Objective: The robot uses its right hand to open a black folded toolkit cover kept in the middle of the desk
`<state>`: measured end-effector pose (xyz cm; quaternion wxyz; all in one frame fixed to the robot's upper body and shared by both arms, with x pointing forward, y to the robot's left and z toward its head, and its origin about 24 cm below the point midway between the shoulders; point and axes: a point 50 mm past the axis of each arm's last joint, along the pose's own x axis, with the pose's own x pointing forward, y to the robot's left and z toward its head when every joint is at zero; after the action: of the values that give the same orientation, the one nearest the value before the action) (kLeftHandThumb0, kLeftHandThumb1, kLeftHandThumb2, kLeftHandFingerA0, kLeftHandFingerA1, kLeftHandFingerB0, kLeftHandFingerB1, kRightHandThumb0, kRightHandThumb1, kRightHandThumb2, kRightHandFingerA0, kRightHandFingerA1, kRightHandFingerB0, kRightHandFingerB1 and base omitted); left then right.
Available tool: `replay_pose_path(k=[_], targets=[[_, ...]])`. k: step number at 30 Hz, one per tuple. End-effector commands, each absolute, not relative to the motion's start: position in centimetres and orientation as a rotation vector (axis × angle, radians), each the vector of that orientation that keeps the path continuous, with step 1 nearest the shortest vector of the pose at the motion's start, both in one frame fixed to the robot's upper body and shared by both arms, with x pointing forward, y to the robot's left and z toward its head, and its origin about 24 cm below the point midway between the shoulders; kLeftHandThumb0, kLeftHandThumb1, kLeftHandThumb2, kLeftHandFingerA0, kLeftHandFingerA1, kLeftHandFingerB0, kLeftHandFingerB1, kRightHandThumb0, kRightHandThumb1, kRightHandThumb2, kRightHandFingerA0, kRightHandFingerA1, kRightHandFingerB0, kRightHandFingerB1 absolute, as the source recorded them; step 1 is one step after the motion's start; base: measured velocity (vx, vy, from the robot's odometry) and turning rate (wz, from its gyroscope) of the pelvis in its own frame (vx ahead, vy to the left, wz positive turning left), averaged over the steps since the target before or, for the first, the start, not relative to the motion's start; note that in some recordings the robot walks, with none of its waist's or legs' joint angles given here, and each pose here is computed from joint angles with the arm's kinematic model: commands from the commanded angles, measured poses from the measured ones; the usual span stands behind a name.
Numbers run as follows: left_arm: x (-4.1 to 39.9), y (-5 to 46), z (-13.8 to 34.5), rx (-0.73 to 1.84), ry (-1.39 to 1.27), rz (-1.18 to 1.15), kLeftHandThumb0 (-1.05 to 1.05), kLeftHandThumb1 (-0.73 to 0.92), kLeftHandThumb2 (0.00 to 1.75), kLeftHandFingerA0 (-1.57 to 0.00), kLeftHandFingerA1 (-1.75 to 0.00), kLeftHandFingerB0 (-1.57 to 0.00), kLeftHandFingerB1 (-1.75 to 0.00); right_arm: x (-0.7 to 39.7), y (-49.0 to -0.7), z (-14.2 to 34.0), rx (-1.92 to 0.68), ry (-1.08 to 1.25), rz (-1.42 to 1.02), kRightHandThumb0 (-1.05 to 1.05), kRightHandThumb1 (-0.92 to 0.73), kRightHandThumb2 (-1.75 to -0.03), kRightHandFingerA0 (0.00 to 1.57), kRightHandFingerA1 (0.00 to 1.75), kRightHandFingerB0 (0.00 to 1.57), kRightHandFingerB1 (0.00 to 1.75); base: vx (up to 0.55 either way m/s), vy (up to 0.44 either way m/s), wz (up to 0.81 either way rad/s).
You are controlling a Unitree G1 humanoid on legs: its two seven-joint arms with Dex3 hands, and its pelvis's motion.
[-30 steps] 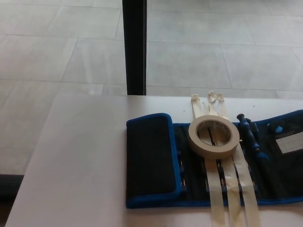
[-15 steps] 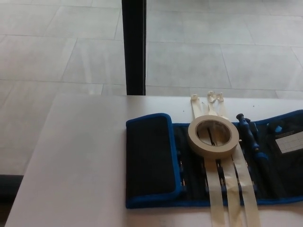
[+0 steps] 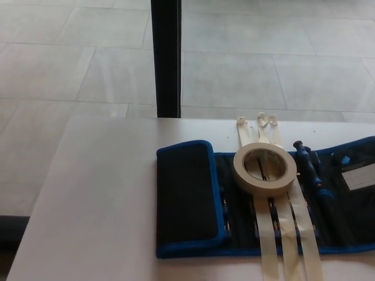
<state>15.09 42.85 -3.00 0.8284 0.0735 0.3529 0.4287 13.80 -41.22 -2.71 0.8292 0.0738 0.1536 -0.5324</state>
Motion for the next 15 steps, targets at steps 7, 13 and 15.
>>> replay_pose_path(k=[7, 13, 15], targets=[[16.1, 43.1, -1.8, 0.047, 0.538, 0.983, -1.05, 0.51, 0.96, -0.42, -1.46, -0.46, -1.54, 11.9, -41.7, -3.2, 0.142, 0.399, -1.21, -0.45, -0.67, -0.59, 0.73, 0.97, 0.54, 0.57, 0.0, 0.0, 0.0], [15.3, 43.1, -2.4, 0.024, 0.612, 0.88, -1.05, 0.42, 0.9, -0.1, -1.45, -0.13, -1.51, 10.0, -42.1, -4.6, 0.223, 0.623, -1.217, -0.33, -0.7, -0.6, 0.6, 0.88, 0.51, 0.66, 0.0, 0.0, 0.0], [14.9, 43.2, -2.7, 0.04, 0.707, 0.805, -1.05, 0.41, 0.93, -0.14, -1.31, -0.11, -1.33, 10.0, -42.2, -4.6, 0.223, 0.62, -1.217, -0.41, -0.67, -0.59, 0.63, 0.91, 0.45, 0.61, 0.0, 0.0, 0.0]])
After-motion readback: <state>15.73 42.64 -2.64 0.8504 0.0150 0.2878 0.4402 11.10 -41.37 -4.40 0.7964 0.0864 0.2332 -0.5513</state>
